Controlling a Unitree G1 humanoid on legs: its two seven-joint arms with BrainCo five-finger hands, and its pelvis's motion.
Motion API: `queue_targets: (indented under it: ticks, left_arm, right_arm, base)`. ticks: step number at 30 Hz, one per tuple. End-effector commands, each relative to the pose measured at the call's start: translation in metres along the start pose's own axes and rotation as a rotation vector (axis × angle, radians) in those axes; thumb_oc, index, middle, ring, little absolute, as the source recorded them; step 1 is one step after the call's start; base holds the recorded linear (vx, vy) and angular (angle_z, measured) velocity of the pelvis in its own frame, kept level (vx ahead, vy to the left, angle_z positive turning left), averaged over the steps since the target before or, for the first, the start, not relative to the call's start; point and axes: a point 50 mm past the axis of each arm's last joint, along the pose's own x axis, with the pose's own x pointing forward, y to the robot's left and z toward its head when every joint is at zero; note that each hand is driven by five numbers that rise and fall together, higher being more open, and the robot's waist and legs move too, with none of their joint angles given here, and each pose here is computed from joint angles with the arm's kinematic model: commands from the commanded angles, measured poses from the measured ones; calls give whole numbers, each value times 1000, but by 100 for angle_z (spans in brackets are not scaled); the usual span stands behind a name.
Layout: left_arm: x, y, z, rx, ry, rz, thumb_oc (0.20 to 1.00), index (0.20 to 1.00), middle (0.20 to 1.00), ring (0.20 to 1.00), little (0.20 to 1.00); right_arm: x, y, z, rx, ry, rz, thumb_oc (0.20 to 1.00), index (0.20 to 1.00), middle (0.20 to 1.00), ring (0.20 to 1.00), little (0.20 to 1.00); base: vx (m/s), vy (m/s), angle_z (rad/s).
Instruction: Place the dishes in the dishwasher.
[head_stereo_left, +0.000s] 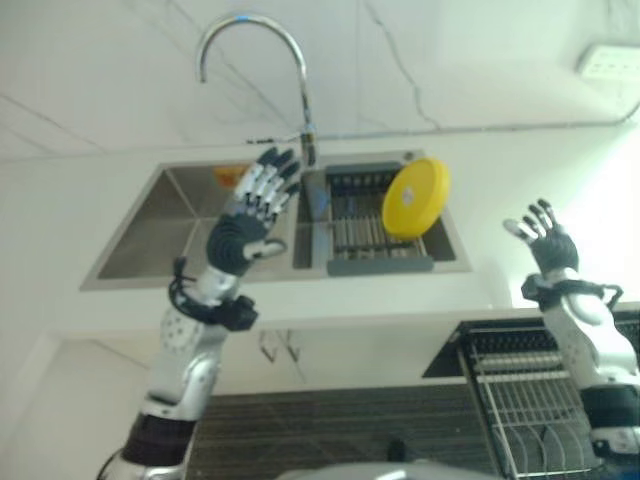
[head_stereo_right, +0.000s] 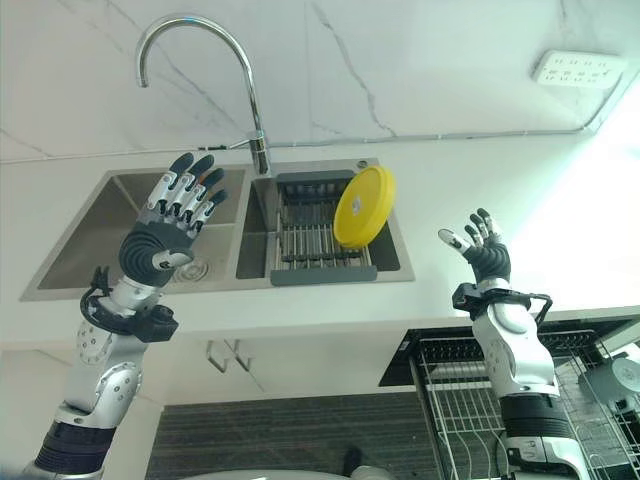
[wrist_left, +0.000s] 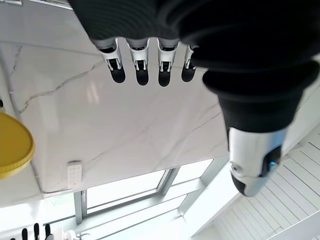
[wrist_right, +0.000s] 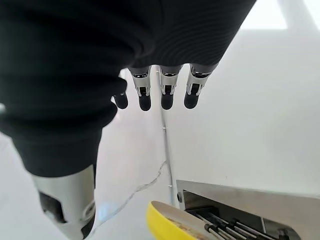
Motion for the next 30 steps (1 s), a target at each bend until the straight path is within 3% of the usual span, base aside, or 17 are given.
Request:
queue_targets:
  ticks: [1,30]
  left_arm:
    - [11,1,6,42,-17,-56,1000,1000,1000,1000,1000]
    - [17,8,2,14,16,-73,1000,1000,1000,1000,1000]
  right_arm:
    - [16,4,35,11,-117,19,1000,1000,1000,1000,1000]
    - [61,-5,47,183,48,120,1000,1000,1000,1000,1000]
  base:
    - [-1,15,4]
    - [-11,12,6]
